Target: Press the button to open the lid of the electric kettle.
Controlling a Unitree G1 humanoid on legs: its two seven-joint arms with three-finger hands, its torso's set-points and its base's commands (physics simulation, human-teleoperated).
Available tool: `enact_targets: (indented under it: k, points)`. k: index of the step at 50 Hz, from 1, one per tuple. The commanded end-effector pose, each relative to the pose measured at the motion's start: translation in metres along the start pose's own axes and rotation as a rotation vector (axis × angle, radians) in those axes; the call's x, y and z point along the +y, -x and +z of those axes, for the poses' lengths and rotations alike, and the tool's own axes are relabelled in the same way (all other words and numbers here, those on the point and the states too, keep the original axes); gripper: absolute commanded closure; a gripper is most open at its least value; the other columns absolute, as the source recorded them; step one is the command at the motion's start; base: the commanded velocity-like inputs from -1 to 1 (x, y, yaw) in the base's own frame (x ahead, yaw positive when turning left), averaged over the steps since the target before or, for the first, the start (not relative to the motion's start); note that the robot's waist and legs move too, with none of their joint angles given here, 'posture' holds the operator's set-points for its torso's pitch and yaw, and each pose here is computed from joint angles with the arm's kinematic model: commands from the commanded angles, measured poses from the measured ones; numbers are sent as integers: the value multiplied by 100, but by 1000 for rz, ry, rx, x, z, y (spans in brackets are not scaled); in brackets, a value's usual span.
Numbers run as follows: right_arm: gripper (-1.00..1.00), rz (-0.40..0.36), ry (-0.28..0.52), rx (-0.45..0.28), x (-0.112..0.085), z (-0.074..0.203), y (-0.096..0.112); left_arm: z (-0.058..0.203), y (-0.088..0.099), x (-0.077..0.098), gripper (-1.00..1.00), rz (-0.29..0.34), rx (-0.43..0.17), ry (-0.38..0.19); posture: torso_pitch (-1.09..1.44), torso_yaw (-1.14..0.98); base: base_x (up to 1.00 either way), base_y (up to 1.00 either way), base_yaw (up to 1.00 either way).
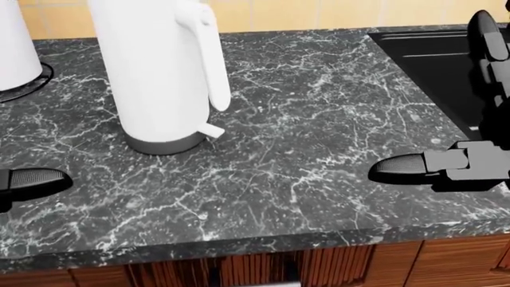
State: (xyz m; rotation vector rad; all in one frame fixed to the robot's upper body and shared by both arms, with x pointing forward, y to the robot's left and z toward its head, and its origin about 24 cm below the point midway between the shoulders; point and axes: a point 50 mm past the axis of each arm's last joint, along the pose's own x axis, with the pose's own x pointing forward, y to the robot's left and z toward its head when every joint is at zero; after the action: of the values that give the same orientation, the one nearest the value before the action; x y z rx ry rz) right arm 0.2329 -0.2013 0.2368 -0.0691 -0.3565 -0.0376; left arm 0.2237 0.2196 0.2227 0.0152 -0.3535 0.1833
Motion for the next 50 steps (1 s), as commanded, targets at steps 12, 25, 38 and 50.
enact_targets:
  k: [12, 25, 38, 50]
  points:
    - [-100, 31, 15, -82, 2, 14, 2, 13, 0, -1, -100, -5, -76, -5, -22, 0, 0, 0, 0]
    - [-100, 41, 27, -98, 3, 17, 3, 13, 0, -1, -100, -4, -74, 3, -22, 0, 21, 0, 0]
    - [-100, 42, 25, -99, 3, 17, 3, 14, -1, 0, -100, -1, -74, 9, -22, 0, 32, 0, 0]
    - [-100, 43, 23, -99, 3, 18, 4, 14, 0, 0, -100, 1, -74, 8, -22, 0, 32, 0, 0]
